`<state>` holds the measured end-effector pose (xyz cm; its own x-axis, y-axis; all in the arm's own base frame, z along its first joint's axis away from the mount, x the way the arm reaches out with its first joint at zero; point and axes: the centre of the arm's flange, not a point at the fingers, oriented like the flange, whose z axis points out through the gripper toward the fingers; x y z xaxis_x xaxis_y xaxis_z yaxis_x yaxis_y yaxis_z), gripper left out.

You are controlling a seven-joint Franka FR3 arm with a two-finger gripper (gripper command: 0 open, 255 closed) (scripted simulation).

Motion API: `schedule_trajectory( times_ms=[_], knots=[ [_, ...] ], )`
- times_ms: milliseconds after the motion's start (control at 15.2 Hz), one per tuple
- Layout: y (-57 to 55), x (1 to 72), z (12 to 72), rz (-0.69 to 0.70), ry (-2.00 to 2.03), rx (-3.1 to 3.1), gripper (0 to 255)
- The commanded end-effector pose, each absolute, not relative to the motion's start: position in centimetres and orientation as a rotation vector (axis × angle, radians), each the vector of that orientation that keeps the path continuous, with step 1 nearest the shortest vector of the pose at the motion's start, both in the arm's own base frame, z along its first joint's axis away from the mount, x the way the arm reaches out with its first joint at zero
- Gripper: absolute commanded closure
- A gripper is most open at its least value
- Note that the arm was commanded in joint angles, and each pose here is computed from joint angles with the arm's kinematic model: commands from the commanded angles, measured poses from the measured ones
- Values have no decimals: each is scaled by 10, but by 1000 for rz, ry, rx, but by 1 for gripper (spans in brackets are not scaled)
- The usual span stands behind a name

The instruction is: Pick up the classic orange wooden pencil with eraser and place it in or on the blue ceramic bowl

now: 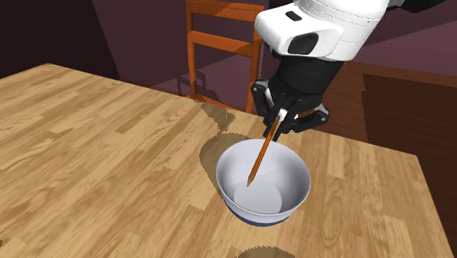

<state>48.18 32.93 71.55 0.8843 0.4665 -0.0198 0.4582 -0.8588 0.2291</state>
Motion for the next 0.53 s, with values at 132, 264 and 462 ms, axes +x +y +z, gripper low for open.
schedule_trajectory(
  times_ms=[132, 264, 462],
  knots=[
    [330, 482, 694, 54, 703, 2826, 255],
    [330, 482, 683, 54, 703, 2826, 255],
    [330, 482, 667, 54, 703, 2826, 255]
  ],
)
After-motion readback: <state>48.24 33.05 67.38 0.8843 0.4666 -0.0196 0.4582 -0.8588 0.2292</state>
